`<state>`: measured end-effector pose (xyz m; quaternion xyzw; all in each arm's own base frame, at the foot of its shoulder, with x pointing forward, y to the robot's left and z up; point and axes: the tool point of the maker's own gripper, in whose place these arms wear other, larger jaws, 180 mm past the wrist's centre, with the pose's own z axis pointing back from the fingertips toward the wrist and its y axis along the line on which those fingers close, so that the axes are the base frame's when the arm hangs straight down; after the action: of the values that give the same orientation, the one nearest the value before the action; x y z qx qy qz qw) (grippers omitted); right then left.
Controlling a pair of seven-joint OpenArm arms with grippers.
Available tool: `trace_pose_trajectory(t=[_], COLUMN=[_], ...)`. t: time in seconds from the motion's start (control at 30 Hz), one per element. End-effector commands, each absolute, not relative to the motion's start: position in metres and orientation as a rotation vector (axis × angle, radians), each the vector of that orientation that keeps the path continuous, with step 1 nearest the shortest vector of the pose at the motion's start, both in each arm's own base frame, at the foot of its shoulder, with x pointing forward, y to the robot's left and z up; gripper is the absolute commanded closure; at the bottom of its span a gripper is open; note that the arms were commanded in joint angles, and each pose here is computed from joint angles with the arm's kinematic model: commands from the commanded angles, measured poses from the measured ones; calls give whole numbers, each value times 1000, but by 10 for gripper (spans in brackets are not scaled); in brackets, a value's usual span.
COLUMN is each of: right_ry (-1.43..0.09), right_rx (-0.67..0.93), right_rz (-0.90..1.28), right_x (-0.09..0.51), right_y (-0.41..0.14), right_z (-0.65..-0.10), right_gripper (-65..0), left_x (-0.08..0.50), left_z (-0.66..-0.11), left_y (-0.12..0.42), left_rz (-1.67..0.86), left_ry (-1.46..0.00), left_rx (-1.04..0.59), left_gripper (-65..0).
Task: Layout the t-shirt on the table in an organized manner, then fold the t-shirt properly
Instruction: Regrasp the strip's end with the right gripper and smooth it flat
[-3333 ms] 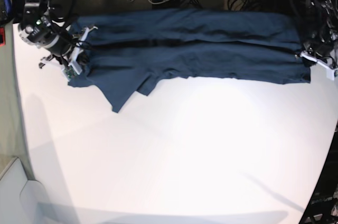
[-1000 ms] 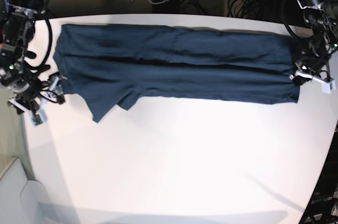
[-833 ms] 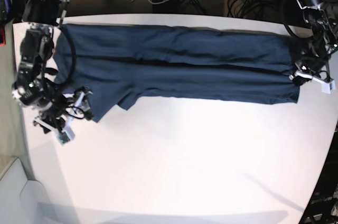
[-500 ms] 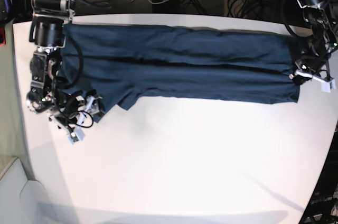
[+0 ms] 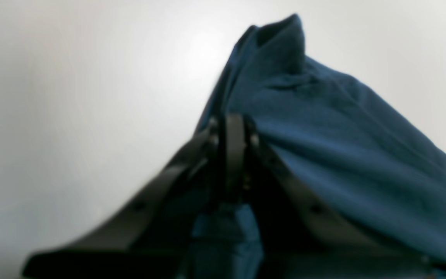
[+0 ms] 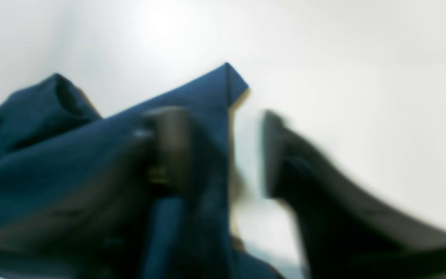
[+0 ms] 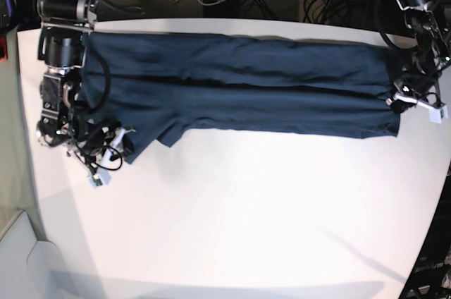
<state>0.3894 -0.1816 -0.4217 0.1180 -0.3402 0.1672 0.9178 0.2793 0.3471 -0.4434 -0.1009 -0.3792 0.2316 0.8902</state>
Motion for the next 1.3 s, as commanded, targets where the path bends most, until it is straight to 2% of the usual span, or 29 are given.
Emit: trace_pose_trajectory(t=[0.0, 0.07, 0.1, 0.27, 0.47, 0.7, 1.13, 1.27], right_ry=[-723, -716, -706, -706, -816, -871, -869, -835], right_rx=[239, 242, 245, 237, 159, 77, 15, -19], right_rz=[350, 350, 348, 354, 427, 508, 601, 543], right_x=[398, 396, 391, 388, 390, 366, 288, 271], right_y=[-181, -179, -179, -181, -181, -173, -157, -180], right_z=[-412, -414, -418, -418, -376, -343, -327, -334], right_gripper=[-112, -10, 0, 0, 0, 0, 0, 0], left_x=[246, 246, 246, 246, 247, 248, 248, 248], left_z=[-472, -472, -472, -471, -472, -471, -470, -470], left_y=[345, 346, 346, 346, 345, 345, 345, 345], left_rz=[462, 462, 462, 463, 463, 463, 464, 464], left_ry=[-606, -608, -608, -612, -612, -615, -617, -617], left_rx=[-156, -155, -155, -154, -157, -157, -157, -157], left_gripper=[-2, -2, -2, -2, -2, -2, -2, -2])
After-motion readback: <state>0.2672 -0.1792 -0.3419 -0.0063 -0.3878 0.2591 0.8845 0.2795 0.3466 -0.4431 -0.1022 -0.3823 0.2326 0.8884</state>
